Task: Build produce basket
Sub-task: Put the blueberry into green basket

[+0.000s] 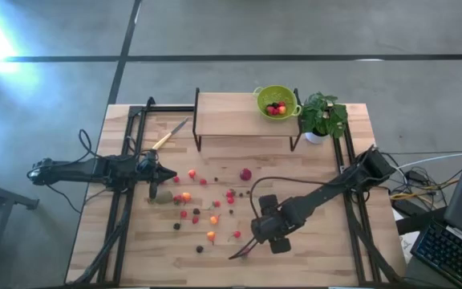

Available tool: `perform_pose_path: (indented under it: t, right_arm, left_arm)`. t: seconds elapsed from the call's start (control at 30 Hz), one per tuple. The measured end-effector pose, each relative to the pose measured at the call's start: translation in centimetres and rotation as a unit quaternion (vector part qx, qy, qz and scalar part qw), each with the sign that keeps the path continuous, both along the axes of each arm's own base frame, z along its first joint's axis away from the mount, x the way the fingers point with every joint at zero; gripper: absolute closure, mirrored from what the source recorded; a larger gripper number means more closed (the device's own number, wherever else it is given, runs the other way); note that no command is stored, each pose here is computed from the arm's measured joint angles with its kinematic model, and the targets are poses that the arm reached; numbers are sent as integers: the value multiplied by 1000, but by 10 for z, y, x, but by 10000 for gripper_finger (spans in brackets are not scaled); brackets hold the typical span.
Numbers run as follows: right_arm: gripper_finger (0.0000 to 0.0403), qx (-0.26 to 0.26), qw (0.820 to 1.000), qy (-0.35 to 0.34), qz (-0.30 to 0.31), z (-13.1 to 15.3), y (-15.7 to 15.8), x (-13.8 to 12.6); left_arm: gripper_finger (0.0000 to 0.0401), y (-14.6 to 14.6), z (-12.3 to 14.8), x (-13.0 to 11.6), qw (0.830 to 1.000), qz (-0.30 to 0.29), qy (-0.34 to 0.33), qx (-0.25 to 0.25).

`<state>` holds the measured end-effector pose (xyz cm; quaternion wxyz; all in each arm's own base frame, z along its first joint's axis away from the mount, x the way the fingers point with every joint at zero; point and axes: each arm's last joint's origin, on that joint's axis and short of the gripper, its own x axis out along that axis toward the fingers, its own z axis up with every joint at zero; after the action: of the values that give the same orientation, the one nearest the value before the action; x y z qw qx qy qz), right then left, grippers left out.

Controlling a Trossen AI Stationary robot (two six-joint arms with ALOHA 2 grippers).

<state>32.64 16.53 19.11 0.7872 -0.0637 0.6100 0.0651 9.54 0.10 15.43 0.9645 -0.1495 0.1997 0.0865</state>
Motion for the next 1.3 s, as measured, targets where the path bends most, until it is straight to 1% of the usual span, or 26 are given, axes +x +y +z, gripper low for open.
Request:
perform_pose_path:
  t: [0.1,0.2,0.3,0.67,0.77,0.93,1.1,1.3]
  right_arm:
    - [155,-14,1000,-2,-5,-7,-2,-2]
    - [155,-16,1000,-9,-9,-14,-3,-3]
    - [163,-19,1000,0,-14,-21,-5,-7]
    - [196,-14,1000,-4,-23,-44,-9,-15]
    - [201,-6,999,-4,-33,-51,-10,-18]
    - [213,8,999,-12,-34,-57,-11,-21]
    - [239,12,999,-13,-42,-59,-12,-22]
    - [293,17,999,-12,-37,-57,-10,-20]
  left_arm:
    - [380,0,0,0,1000,0,0,0]
    - [380,0,0,0,1000,0,0,0]
    - [380,0,0,0,1000,0,0,0]
    - [380,0,0,0,1000,0,0,0]
    - [380,0,0,0,1000,0,0,0]
    - [380,0,0,0,1000,0,0,0]
    - [380,0,0,0,1000,0,0,0]
    - [380,0,0,0,1000,0,0,0]
